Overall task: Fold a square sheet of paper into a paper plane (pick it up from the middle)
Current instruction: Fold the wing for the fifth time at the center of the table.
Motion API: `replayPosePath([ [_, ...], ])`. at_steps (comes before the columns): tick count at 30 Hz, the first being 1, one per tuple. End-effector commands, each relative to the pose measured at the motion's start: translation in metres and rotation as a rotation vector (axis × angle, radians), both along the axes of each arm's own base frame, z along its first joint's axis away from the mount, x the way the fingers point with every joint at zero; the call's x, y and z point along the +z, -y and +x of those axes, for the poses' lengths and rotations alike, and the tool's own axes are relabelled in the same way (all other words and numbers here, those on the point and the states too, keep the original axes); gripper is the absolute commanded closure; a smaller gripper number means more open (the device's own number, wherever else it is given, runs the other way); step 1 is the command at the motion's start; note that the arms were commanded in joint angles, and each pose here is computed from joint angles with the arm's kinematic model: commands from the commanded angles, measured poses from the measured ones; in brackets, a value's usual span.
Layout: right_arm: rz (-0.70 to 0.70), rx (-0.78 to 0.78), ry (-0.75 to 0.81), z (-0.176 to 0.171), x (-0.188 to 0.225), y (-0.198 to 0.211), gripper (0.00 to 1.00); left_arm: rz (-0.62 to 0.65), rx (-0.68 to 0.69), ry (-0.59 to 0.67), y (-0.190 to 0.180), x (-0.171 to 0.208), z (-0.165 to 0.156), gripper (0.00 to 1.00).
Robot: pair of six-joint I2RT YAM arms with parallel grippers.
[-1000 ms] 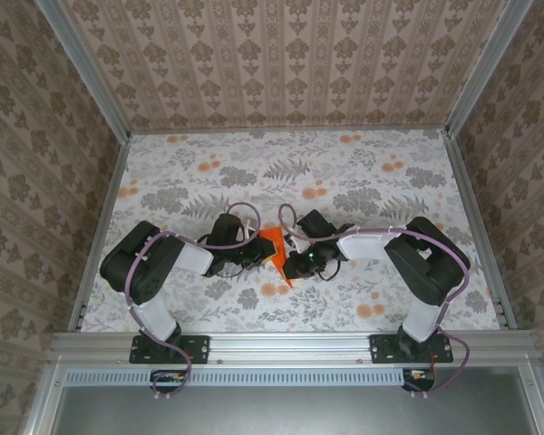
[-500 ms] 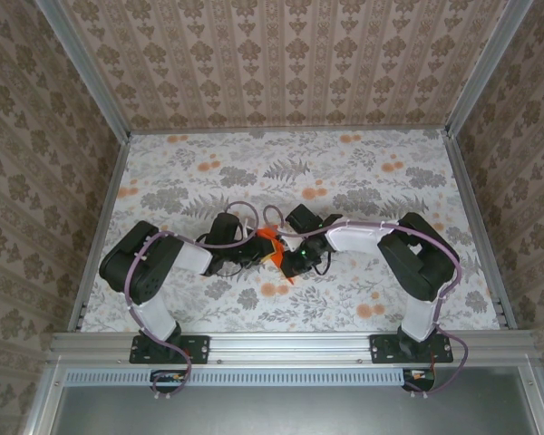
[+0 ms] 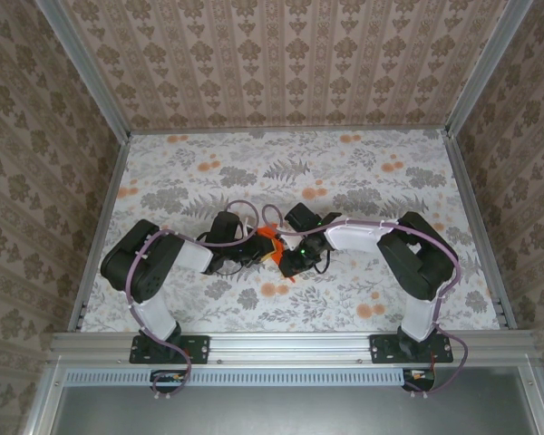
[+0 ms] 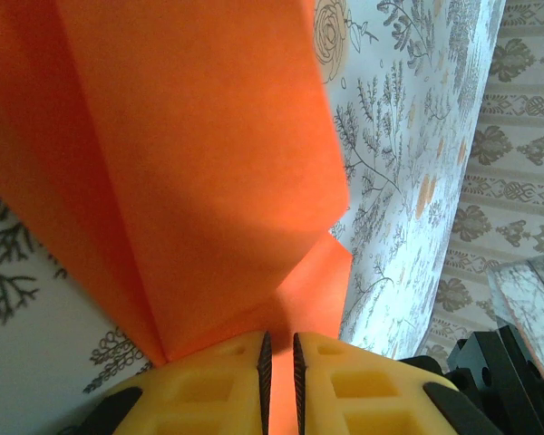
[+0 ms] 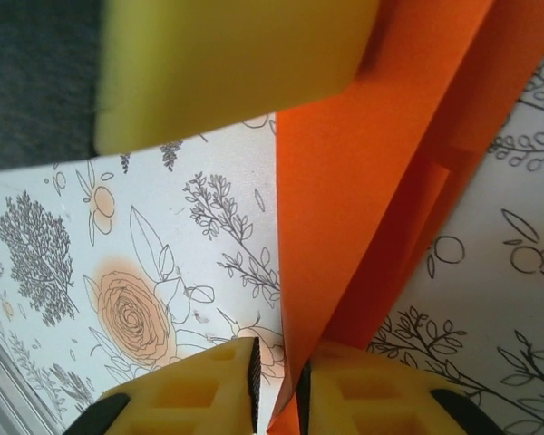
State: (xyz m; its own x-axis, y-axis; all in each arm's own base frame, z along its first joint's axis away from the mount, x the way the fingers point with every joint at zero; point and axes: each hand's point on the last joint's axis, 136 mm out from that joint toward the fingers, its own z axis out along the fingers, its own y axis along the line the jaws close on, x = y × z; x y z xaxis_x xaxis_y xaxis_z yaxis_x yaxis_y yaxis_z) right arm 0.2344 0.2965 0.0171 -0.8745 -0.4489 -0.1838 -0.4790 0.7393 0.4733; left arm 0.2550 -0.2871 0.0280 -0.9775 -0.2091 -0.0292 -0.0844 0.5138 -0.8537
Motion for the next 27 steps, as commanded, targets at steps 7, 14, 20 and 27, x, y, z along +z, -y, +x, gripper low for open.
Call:
replayPosePath([
  [7,0.061,-0.183,-0.069,-0.007,0.013,0.009,0.77,0.051,0.002,-0.05,-0.008,-0.017,-0.006,0.83],
  [14,0.08,-0.21,-0.104,-0.013,0.008,0.008,0.8,0.055,0.005,-0.052,-0.009,-0.019,-0.007,0.83],
  [20,0.065,-0.208,-0.124,-0.015,0.0,0.01,0.85,0.054,0.008,-0.055,-0.01,-0.019,-0.008,0.83],
  [27,0.022,-0.214,-0.153,-0.021,-0.016,0.017,0.87,0.06,0.012,-0.063,-0.011,-0.022,-0.01,0.83],
])
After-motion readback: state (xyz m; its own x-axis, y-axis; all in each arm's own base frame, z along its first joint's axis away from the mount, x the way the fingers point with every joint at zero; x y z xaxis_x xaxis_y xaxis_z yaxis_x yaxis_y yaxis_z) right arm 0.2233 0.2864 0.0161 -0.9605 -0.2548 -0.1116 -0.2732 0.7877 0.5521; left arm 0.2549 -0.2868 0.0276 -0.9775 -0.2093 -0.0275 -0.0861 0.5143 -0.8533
